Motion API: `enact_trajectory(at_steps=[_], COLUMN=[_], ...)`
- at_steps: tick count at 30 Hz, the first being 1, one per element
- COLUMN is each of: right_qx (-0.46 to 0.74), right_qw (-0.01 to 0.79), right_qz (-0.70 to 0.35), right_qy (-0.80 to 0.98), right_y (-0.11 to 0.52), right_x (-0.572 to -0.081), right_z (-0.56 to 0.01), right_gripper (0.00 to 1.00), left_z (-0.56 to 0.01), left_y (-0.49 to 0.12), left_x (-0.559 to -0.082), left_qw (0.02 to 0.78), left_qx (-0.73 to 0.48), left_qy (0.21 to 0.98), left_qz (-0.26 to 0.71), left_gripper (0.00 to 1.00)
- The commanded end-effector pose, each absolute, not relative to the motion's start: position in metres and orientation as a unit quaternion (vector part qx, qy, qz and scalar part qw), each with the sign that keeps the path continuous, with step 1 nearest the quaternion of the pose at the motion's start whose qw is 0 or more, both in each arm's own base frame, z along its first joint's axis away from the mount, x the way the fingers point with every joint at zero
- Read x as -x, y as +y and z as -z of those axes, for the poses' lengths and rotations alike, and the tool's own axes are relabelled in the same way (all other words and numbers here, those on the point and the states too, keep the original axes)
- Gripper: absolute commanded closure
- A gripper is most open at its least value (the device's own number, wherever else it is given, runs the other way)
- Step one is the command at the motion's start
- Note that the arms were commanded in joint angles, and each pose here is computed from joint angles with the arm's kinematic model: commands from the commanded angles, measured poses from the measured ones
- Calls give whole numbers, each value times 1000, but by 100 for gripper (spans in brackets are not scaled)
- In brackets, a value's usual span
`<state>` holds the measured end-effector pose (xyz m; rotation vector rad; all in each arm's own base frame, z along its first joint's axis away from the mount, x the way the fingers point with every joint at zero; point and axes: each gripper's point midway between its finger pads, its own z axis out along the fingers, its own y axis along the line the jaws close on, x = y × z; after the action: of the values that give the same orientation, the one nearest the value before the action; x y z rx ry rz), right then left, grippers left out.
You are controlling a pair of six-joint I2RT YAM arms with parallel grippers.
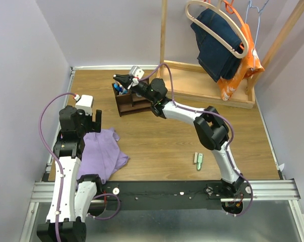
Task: Sort the stationery into containers
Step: Place the pen in the storage box.
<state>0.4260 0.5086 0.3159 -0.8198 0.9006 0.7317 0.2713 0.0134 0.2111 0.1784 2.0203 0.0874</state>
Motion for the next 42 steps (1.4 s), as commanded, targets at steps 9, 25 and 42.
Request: enact_trajectory(at_steps=[9,25,42], right_qx=[400,416,418], right_qw=[754,692,672], right_qz=[-307,-305,-261], right_qy=[420,505,553], right_y=[523,533,525], right_x=[-435,-451,-463], right_z=[-279,-218,-193], right_gripper=[99,99,86], left_z=[-224,-220,-223], left_y=[19,16,13], left_x=[-287,-289,-289], left_qw=[552,549,554], left_qx=[-58,-58,-52], left_qy=[831,833,831], left_qz=[-33,-20,-9], left_gripper=[1,1,1])
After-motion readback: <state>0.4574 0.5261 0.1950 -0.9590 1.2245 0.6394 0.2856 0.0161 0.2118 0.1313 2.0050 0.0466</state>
